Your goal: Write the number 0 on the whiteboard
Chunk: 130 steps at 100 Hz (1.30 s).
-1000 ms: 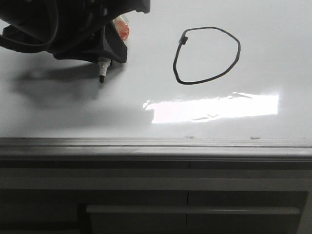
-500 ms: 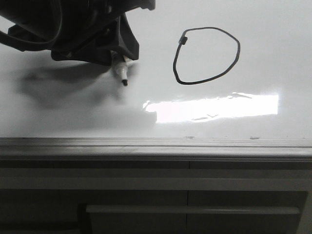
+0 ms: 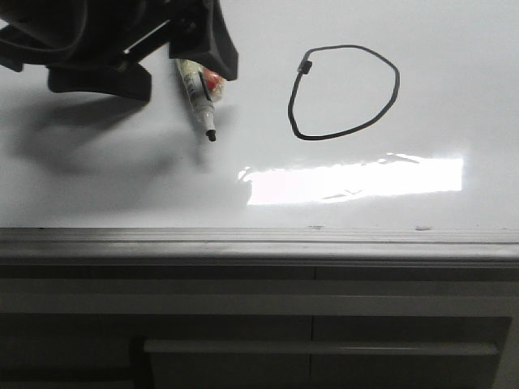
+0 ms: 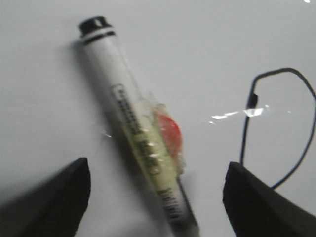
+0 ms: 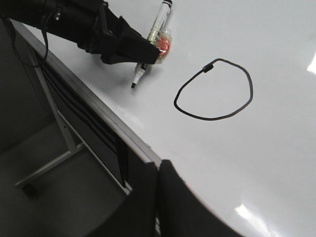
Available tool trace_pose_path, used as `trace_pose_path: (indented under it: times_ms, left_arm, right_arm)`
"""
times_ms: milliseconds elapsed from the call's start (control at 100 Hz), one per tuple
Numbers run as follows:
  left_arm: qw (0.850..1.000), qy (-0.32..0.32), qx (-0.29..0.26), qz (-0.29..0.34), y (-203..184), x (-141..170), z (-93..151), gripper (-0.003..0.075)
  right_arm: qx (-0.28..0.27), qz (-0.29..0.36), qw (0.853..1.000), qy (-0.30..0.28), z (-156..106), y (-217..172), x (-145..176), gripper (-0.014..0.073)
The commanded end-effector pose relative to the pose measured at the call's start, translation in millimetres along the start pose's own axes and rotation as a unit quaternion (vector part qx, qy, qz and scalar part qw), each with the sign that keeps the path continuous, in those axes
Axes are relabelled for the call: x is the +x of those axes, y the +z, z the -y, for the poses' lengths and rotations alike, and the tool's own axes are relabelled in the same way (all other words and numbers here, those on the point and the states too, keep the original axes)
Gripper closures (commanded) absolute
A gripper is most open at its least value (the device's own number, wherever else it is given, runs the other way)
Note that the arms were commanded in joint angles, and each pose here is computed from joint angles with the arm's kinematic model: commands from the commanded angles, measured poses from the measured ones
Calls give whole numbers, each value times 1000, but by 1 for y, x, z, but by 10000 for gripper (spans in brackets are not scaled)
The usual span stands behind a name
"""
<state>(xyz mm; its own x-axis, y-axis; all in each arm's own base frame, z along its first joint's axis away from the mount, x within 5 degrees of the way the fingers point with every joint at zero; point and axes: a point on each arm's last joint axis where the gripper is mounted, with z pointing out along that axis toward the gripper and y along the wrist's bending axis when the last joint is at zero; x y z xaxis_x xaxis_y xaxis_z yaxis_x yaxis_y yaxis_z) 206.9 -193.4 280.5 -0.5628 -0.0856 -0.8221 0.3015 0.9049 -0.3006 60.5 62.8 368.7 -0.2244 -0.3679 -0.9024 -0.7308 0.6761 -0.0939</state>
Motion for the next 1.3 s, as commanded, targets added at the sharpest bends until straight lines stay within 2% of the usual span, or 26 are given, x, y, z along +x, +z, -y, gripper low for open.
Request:
trace_pose_path:
  times_ms: [0, 180, 310, 380, 430, 480, 610, 740, 890, 1290]
  left_arm:
    - [999, -20, -23, 36, -17, -16, -7, 182]
    - [997, -23, 6, 75, -58, -31, -7, 183]
    - [995, 1, 16, 102, -96, -38, -8, 190]
    - [993, 29, 32, 113, -117, -38, -9, 226]
    - [991, 46, 46, 118, -131, -37, -9, 290]
    - [989, 57, 60, 120, -142, -36, -10, 386]
    - [981, 86, 106, 135, -168, -28, -15, 741]
    - [977, 97, 126, 141, -177, -21, -21, 740]
    - [978, 99, 126, 136, -176, -16, -24, 740]
    - [978, 101, 125, 136, -175, -15, -24, 740]
  right_arm:
    - [0, 51, 999, -7, 2, -5, -13, 659]
    - [-13, 117, 993, -23, -1, -7, -25, 659]
    - [12, 133, 990, -52, 2, -8, -28, 659]
    - [31, 133, 988, -71, 5, -7, -28, 659]
    - [40, 136, 986, -82, 6, -7, -28, 659]
    - [47, 143, 984, -92, 7, -7, -29, 659]
    - [70, 193, 973, -109, 10, -11, -38, 659]
    - [99, 220, 964, -110, 14, -14, -43, 659]
    - [92, 202, 971, -87, 14, -12, -40, 664]
    - [92, 202, 971, -87, 14, -12, -40, 664]
